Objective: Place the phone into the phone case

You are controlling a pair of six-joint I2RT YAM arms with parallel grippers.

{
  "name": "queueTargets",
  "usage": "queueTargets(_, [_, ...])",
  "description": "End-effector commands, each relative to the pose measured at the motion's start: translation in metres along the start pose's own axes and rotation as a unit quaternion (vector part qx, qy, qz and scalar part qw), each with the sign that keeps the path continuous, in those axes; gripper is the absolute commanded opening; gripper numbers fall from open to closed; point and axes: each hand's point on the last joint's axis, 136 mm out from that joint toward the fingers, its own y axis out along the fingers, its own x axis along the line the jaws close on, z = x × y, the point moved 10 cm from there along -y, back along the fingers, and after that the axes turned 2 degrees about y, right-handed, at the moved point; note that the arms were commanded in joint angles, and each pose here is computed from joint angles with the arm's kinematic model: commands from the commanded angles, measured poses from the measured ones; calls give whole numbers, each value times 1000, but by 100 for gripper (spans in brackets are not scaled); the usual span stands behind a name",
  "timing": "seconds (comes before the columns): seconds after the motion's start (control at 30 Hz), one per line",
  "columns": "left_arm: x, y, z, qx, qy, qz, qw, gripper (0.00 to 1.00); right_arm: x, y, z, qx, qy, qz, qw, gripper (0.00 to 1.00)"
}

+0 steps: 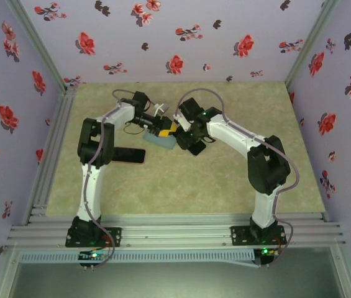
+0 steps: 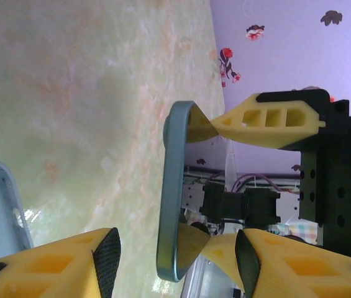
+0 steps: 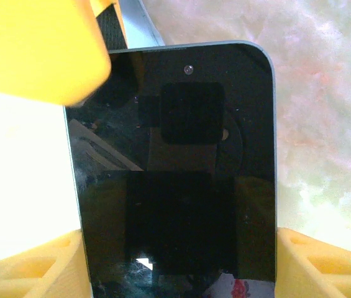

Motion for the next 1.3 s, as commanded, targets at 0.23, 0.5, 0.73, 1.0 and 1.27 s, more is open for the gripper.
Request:
queueTargets(0.23, [-1,10,-1,14,13,30,999,56,8,-14,2,-6,-20,-4,1000,53])
queueTargets(0.5, [1,17,-6,19,13,37,999,55,10,-13,0,-6,-23,-5,1000,54])
queueTargets(0.73, [1,22,-5,25,15,43,999,53,11,-13,-2,-6,-25,-6,1000,54])
queueTargets(1.0, [3,27,-4,30,13,44,998,52,12,-12,-3,-3,-27,-6,1000,54])
queueTargets(1.27, [5,32,-1,37,9,47,998,49,12,-12,-4,-2,-28,-4,1000,54])
